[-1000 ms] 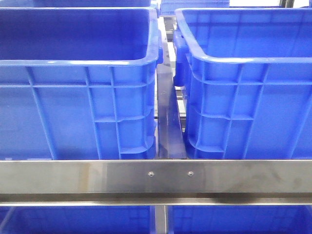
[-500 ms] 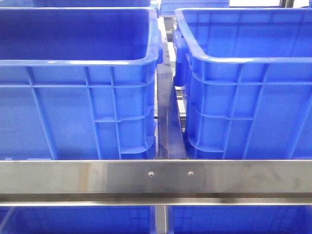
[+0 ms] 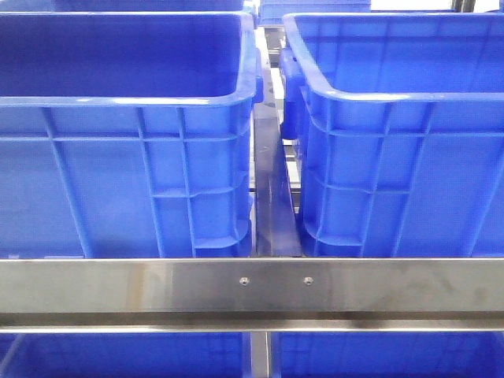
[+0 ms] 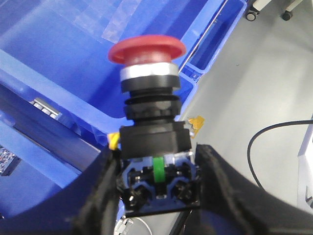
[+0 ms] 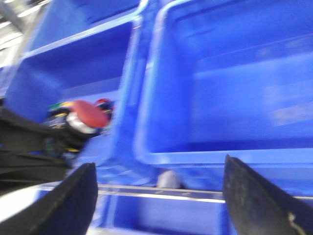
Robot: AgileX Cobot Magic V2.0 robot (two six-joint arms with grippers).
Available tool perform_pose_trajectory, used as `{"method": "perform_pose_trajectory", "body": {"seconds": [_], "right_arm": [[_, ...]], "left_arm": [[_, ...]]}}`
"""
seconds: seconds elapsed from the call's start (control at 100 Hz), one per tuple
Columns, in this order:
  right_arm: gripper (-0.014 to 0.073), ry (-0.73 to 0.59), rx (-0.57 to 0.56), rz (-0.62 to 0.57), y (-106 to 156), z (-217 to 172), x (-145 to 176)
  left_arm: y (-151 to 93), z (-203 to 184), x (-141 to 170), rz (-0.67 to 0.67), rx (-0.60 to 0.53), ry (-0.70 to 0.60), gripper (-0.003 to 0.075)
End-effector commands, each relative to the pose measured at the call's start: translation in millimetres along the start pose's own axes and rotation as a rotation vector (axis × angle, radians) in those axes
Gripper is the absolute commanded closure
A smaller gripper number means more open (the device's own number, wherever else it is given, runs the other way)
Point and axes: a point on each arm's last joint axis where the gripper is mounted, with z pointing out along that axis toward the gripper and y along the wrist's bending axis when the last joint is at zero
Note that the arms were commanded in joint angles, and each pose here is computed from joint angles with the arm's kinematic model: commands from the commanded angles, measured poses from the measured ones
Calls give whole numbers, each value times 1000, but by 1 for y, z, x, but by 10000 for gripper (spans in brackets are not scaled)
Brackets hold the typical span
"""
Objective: Pick red and yellow buttons and place in box
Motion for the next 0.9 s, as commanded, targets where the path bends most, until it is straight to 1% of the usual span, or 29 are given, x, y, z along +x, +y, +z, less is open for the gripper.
{"method": "perform_pose_trajectory", "body": {"seconds": [0.0,0.09,0.24,0.49,0.68,0.89], "right_arm": [[25,-37,-116,35,10,12,-17],[25,13,-201,56,11,31,-21],[25,68,-335,129,12,61,-29],[25,166,-478,244,4,104,-31],[25,222,-556,301,0,123,-29],[25,271,-573,331,-4,133,-26]], "left_arm": [[-5,-22,-14,2,7,-123,739],[-5,-22,-14,2,7,-123,739],[-5,-22,-14,2,7,-123,739],[-5,-22,-14,2,7,-123,739],[-5,-22,-14,2,7,-123,739],[-5,-22,-14,2,7,-123,739]]}}
